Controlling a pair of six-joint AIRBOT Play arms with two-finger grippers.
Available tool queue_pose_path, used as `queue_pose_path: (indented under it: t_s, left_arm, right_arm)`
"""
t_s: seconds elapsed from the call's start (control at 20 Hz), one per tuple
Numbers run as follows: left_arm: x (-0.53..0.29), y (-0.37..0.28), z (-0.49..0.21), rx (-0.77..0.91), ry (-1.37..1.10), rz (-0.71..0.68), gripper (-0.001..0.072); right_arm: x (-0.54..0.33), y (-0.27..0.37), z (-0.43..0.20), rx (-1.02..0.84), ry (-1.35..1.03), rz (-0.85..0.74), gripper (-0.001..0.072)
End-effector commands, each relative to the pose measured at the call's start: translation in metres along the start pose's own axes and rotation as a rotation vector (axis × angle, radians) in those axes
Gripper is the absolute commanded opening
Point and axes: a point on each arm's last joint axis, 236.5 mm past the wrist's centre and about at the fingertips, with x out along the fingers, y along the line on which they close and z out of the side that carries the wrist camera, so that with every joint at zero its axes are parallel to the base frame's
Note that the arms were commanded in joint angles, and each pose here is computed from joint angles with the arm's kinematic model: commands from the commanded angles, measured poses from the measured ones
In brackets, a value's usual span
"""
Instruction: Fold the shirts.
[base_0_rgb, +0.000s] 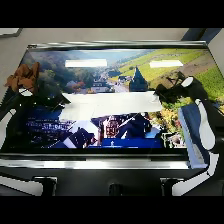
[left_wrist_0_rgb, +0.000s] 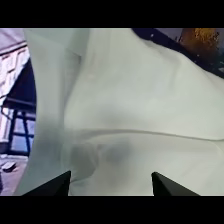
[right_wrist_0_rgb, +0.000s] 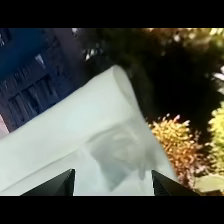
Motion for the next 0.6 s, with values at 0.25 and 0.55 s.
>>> queue_pose_path:
  t_s: [0.25, 0.55]
  left_arm:
    - [-0.069, -0.059, -0.003, 0.112, -0.017, -0.094, 0.061]
    - [-0.105, -0.108, -0.014, 0.221, -0.09, -0.13, 0.061]
  right_arm:
    - [0.004, -0.029, -0.009, 0.013, 0.126, 0.11, 0.0651]
    - [0.038, -0.006, -0.024, 0.053, 0.167, 0.183, 0.0667]
